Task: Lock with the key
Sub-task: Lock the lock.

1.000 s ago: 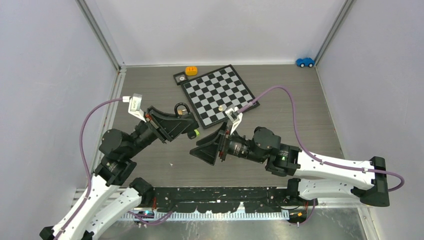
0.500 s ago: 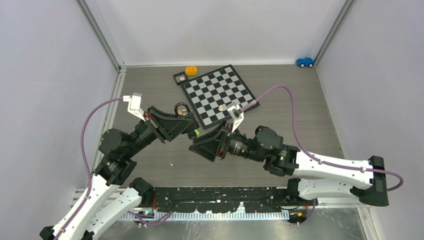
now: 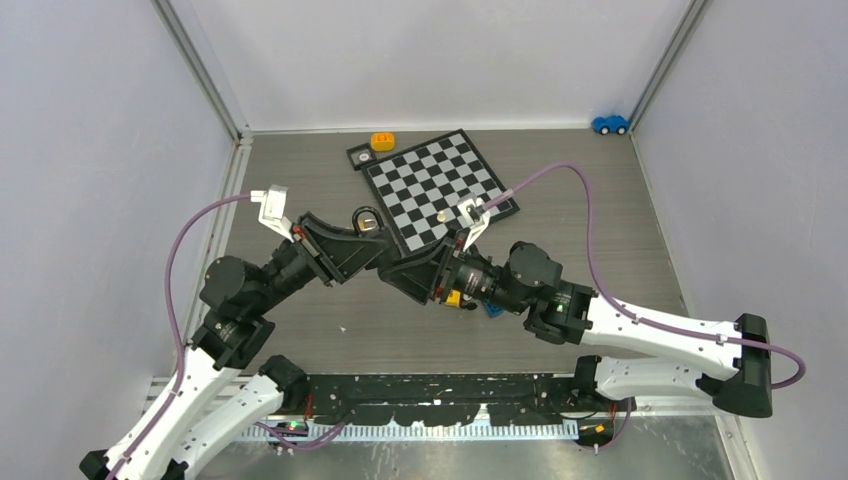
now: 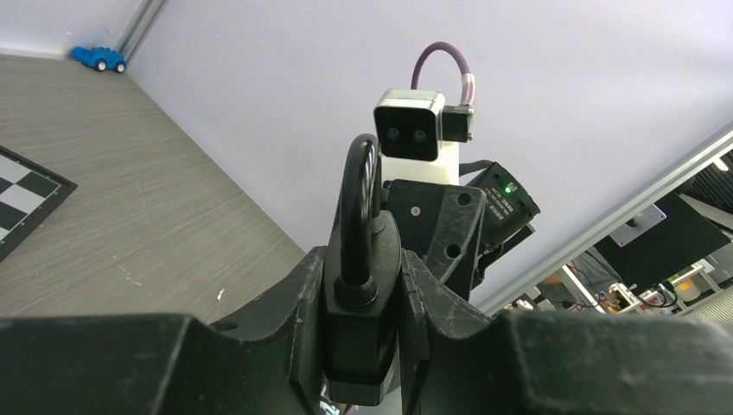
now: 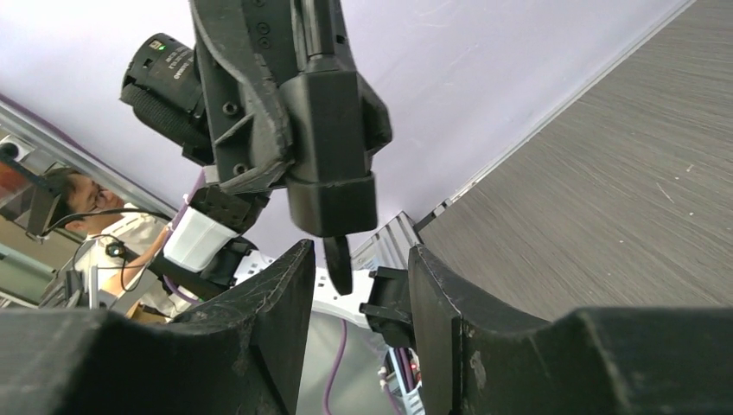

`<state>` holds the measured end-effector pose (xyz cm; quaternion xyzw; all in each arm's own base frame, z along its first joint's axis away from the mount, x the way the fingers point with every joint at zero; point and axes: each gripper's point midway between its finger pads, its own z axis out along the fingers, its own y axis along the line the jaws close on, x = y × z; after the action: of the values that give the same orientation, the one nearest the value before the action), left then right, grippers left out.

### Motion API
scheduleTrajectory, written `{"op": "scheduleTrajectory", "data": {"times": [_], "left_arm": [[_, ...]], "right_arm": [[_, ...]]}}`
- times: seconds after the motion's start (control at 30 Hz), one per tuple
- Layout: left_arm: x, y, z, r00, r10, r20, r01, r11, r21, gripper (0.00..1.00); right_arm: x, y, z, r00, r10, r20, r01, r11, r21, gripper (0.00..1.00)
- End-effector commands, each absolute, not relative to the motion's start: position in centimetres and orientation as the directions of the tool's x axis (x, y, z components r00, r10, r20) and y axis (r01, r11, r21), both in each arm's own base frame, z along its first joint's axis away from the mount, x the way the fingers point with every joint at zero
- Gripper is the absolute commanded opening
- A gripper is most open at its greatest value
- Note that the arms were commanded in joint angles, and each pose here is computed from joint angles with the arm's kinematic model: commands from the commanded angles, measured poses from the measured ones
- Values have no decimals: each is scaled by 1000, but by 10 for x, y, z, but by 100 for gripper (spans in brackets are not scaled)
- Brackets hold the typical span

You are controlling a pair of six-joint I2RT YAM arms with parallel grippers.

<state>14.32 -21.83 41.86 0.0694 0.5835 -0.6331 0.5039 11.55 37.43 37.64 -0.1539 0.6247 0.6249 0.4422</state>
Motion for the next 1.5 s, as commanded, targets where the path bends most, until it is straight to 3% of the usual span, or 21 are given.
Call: {"op": "scheduleTrajectory", "data": {"times": [0.0, 0.07, 0.47, 0.9, 1.47], "left_arm": [[121, -205, 472, -387, -631, -673, 815, 108, -570, 0], [122, -205, 471, -388, -631, -672, 814, 107, -571, 0], [123, -204, 473, -391, -643, -658, 810, 100, -578, 0], [127, -203, 474, -385, -653, -653, 802, 113, -586, 0], [152, -198, 464, -309, -677, -668, 773, 230, -591, 0]], "right_arm": [[121, 371, 407, -544, 428, -721, -752, 133, 646, 48], [115, 372, 410, -554, 422, -718, -760, 96, 643, 45], [103, 381, 411, -572, 379, -728, -783, 12, 622, 1], [78, 394, 341, -671, 229, -705, -732, -55, 679, 0], [17, 379, 223, -705, -13, -710, -701, 172, 693, 0]]}}
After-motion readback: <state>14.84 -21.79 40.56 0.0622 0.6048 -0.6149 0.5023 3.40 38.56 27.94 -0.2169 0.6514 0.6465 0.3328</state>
